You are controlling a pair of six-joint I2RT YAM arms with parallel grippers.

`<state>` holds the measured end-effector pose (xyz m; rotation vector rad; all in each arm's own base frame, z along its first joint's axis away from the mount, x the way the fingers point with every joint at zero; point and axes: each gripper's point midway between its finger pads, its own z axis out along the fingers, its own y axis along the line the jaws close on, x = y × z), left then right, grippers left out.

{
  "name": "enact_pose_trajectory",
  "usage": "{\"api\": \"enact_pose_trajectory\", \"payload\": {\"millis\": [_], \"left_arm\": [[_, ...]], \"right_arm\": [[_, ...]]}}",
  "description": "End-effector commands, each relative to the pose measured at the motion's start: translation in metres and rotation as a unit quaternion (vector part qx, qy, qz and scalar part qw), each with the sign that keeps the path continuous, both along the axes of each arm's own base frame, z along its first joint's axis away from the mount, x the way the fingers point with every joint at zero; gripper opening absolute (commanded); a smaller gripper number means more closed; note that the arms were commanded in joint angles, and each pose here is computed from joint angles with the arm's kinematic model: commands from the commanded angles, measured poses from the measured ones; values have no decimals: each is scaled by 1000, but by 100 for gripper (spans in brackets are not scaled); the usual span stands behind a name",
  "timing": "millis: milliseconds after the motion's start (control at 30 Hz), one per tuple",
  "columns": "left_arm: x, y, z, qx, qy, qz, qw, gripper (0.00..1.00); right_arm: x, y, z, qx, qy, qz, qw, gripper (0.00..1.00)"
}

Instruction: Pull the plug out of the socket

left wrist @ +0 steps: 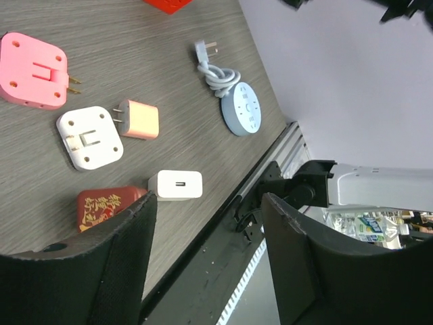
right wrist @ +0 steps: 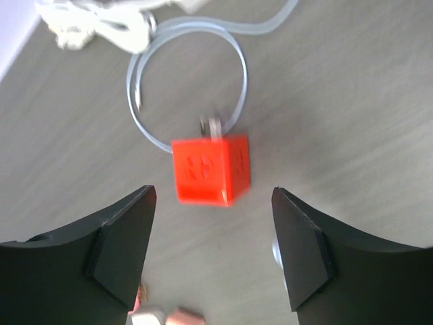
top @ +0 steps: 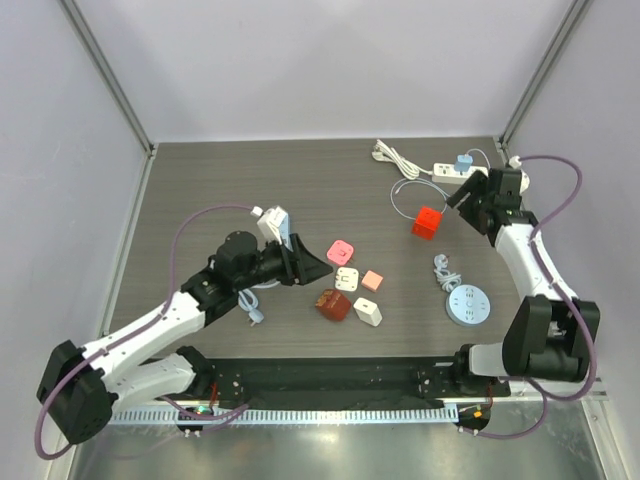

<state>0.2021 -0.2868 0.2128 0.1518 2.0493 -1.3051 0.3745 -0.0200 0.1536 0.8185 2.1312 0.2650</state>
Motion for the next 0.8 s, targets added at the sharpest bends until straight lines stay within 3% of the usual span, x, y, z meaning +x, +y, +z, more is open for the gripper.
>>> {"api": "enact_pose_trajectory", "payload": {"millis": [0,267,300,467,500,733,767], "left_arm": [[21,-18,23,-15,-42,-4,999,63],[75,-50,43,-10,-89,23,996,57],[90,-49,31,19,-105,40,993,56],[140,-51,28,60,-133,65,987,53],[157,-50,44,52,-146,76,985,53],[247,-64,42,10,-178,104,978,51],[258,-72,17,15,-163,95,982,51]], "right_arm": [[51,-23,42,-43,-71,-33,996,76],[149,-45,44,-86,-71,-27,993,86],[159,-45,39,-75,-70,-37,994,86],[186,-53,22,-67,-90,-85,990,88],[193,-56,23,-71,-95,-92,989,89],[230,-72,5,-126,-90,-85,984,89],[234,-74,7,-135,-90,-79,984,89]]}}
